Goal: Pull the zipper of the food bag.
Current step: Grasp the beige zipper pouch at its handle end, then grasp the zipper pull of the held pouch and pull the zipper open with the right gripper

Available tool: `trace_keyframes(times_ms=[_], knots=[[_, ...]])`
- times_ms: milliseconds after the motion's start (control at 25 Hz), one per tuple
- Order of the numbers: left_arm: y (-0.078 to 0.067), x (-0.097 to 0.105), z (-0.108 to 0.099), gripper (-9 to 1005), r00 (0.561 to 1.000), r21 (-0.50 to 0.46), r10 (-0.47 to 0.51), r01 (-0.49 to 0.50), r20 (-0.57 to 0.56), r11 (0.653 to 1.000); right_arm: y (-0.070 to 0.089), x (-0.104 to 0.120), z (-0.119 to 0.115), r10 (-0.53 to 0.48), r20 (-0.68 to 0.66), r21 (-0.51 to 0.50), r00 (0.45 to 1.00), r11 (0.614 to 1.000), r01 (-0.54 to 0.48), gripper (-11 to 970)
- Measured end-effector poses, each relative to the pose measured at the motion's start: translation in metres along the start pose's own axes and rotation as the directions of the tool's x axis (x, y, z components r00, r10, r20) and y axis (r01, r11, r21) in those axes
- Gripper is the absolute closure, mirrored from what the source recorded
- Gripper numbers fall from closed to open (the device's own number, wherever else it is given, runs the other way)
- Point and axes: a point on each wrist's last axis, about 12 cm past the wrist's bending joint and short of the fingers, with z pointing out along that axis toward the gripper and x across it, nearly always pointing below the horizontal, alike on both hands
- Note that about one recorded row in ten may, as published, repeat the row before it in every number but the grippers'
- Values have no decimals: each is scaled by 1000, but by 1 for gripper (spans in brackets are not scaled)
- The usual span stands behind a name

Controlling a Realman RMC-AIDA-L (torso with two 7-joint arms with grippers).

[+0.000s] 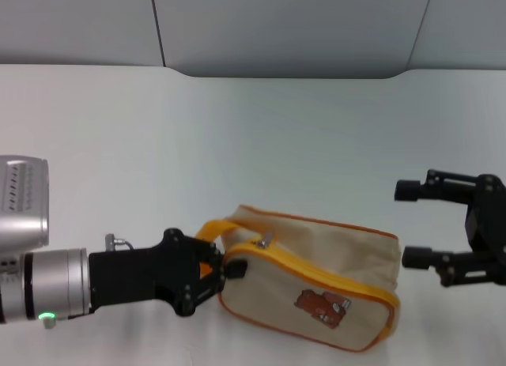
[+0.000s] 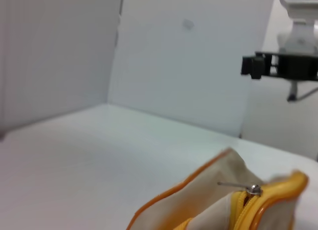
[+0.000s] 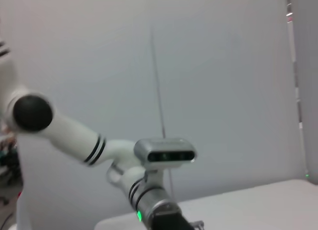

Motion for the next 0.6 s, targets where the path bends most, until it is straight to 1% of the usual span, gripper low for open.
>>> trace_keyframes(times_ms=[80,160,240,280,320,360,440,480,520,600], knots=[[3,-4,1,898,1000,-16,4,-4,30,1000,-4,-3,0,50,35,20,998,998,-51,127],[6,-10,4,914,998,-25,12,-10,56,1000,-9,-8,-1,126,73,36,989,991,-129,127],[8,-15,7,917,997,-28,19,-17,75,999,-17,-16,-2,273,106,28,956,960,-278,127],[9,-17,9,918,996,-27,21,-19,83,999,-21,-20,-1,348,113,16,931,936,-352,126],[10,-19,11,919,996,-24,22,-20,89,999,-23,-22,-1,420,116,2,900,906,-423,126],[10,-21,13,920,995,-23,22,-20,98,1000,-26,-25,0,508,115,-19,854,860,-510,126],[10,-21,13,922,994,-23,22,-19,103,1000,-28,-24,4,643,110,-50,758,765,-642,126],[11,-22,13,924,994,-26,21,-18,109,1000,-29,-22,5,684,107,-60,721,729,-682,126],[10,-22,13,925,993,-27,20,-17,113,999,-29,-20,8,733,108,-71,672,680,-730,126],[10,-22,12,927,992,-33,22,-19,121,999,-29,-13,12,799,111,-79,591,600,-796,127]])
